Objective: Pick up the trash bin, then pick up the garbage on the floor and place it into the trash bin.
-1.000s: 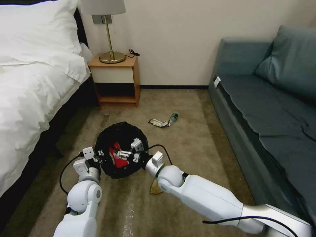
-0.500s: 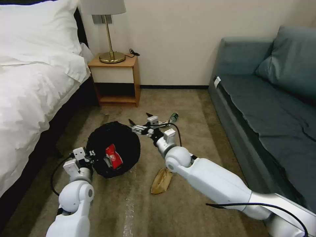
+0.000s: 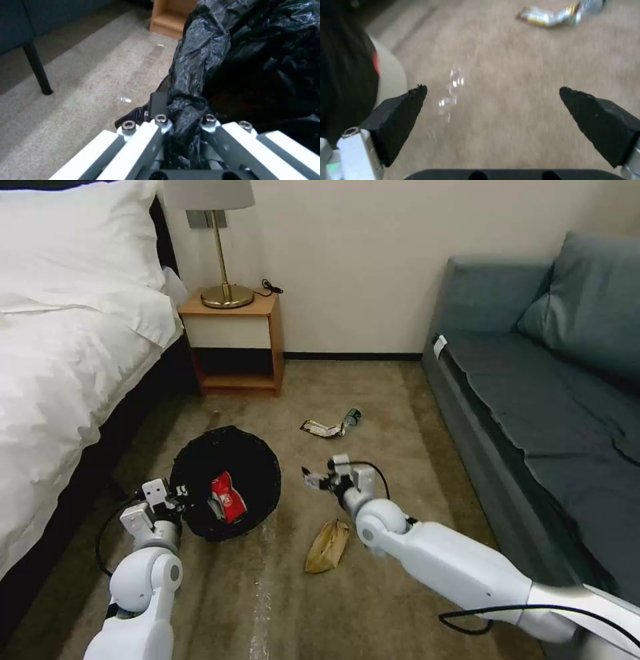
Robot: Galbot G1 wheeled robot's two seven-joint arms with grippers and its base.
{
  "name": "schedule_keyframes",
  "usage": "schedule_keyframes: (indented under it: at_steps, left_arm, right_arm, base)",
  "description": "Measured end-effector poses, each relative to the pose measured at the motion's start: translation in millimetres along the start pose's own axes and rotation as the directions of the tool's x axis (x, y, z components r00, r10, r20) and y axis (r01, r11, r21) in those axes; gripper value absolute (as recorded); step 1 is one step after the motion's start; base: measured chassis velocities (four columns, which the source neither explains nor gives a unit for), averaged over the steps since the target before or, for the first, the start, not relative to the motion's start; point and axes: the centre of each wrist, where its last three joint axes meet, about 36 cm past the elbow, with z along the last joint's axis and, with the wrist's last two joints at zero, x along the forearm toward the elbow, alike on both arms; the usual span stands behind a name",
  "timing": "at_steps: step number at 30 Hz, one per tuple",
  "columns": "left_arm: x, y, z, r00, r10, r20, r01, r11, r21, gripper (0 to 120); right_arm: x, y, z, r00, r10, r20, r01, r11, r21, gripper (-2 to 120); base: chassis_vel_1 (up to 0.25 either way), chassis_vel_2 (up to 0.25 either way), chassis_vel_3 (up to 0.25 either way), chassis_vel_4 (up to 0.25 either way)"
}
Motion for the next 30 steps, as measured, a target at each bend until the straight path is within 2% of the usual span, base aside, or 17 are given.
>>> schedule_keyframes:
  at_steps: [1, 3, 6, 8, 13, 30]
  left_arm:
    - [0.0, 0.0, 0.0, 1.000, 0.000, 0.000, 0.000, 1.000, 0.000, 3]
    - [-0.2, -3.4, 0.3, 1.000, 0.006, 0.000, -0.006, 1.000, -0.001, 3]
    - [0.2, -4.7, 0.2, 1.000, 0.006, 0.002, -0.006, 1.000, 0.000, 3]
    - [2.3, -7.7, 0.1, 1.000, 0.008, 0.005, -0.008, 1.000, 0.002, 3]
    - [6.0, -10.7, 3.3, 1.000, 0.007, 0.001, -0.007, 1.000, 0.005, 3]
    - [6.8, -22.9, 13.0, 1.000, 0.021, -0.004, -0.021, 1.000, -0.002, 3]
  right_arm:
    - [0, 0, 0, 1.000, 0.000, 0.000, 0.000, 1.000, 0.000, 100]
    - [0, 7, 31, 0.998, -0.026, -0.059, 0.027, 1.000, 0.012, 100]
    - [0, 10, 40, 0.996, -0.035, -0.076, 0.036, 0.999, 0.015, 100]
    - [3, 12, 62, 0.992, -0.040, -0.119, 0.043, 0.999, 0.027, 100]
    - [7, 2, 93, 0.985, -0.025, -0.173, 0.035, 0.998, 0.055, 100]
    - [-10, -18, 127, 0.983, -0.004, -0.183, 0.015, 0.998, 0.056, 100]
  base:
    - [0.000, 0.000, 0.000, 0.000]
    - [0.000, 0.000, 0.000, 0.000]
    - [0.000, 0.000, 0.000, 0.000]
    - [0.000, 0.000, 0.000, 0.000]
    - [0.000, 0.000, 0.000, 0.000]
    - [0.000, 0.000, 0.000, 0.000]
